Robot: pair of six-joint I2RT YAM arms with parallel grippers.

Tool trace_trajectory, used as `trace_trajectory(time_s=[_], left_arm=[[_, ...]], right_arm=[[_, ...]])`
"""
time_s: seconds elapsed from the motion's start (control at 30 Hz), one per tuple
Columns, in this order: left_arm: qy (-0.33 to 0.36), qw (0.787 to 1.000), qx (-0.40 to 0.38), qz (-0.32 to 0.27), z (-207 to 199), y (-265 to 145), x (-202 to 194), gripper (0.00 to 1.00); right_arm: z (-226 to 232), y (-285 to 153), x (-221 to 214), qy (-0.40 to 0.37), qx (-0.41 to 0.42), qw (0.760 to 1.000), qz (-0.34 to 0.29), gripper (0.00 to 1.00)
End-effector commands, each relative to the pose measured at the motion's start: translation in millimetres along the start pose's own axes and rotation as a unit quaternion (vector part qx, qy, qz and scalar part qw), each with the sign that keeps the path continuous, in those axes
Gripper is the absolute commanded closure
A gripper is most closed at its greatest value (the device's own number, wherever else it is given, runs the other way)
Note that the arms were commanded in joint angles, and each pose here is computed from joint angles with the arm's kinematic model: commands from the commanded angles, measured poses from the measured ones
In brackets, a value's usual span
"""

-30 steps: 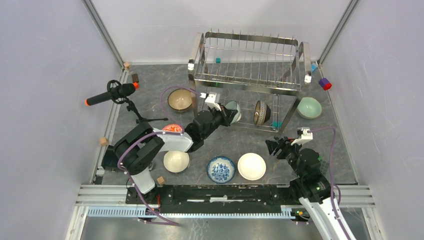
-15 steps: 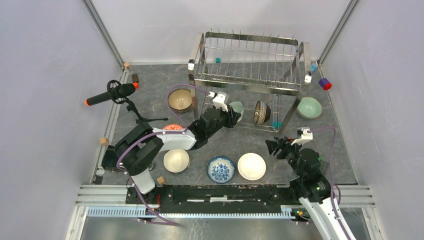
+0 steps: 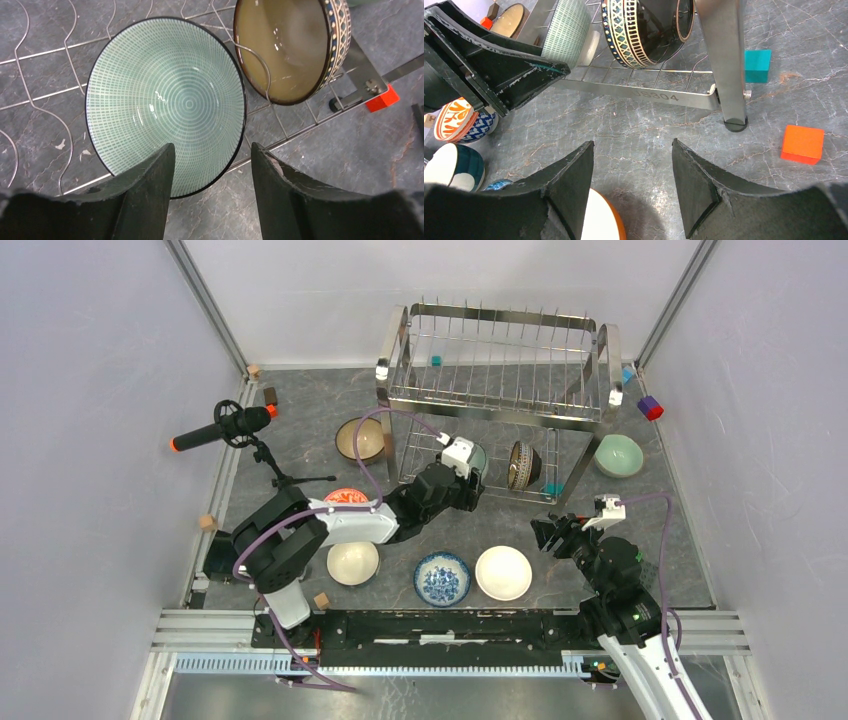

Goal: Unload the bowls from the dish rack
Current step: Adjust the bowl in the dish rack, then pick up the bowl from the dish rack.

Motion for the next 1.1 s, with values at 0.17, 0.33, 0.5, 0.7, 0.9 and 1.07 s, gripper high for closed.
trace_trajectory(time_s=[0.17,0.33,0.5,0.7,0.9,1.07], left_arm=[[0.025,0.998,0.015,-0.049,-14,-22,37,0.28],[0.002,0.998,0.018,-0.062,-18,-32,48,0.22],[-0.052,0.995,0.037,-0.072,-16,-42,49,0.21],[-0.218,0.969,0.056,-0.101,-18,-52,48,0.21],[-0.386,0.914,0.101,-0.079,-26,-43,44,0.2],[-0.468,0.868,0.144,-0.084,-26,-34,45,0.21]], right_arm=[[6,-4,12,0.005,0.021,0.999,-0.043,0.36],[6,-4,12,0.005,0.022,0.999,-0.045,0.36],[6,-4,12,0.006,0.023,0.999,-0.045,0.36],[6,-4,12,0.006,0.025,0.999,-0.047,0.36],[6,-5,12,0.008,0.026,0.998,-0.048,0.36],[7,-6,13,0.007,0.03,0.998,-0.05,0.36]])
Point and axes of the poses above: each gripper's point midway between its finger pads, its own y axis out along the fingers, its own z axis along the line the jaws close on, x = y × z, the point moved 10 cm from there along -y, back along the fingers, and after that the axes turned 9 degrees about -y, right-handed, at the moved point
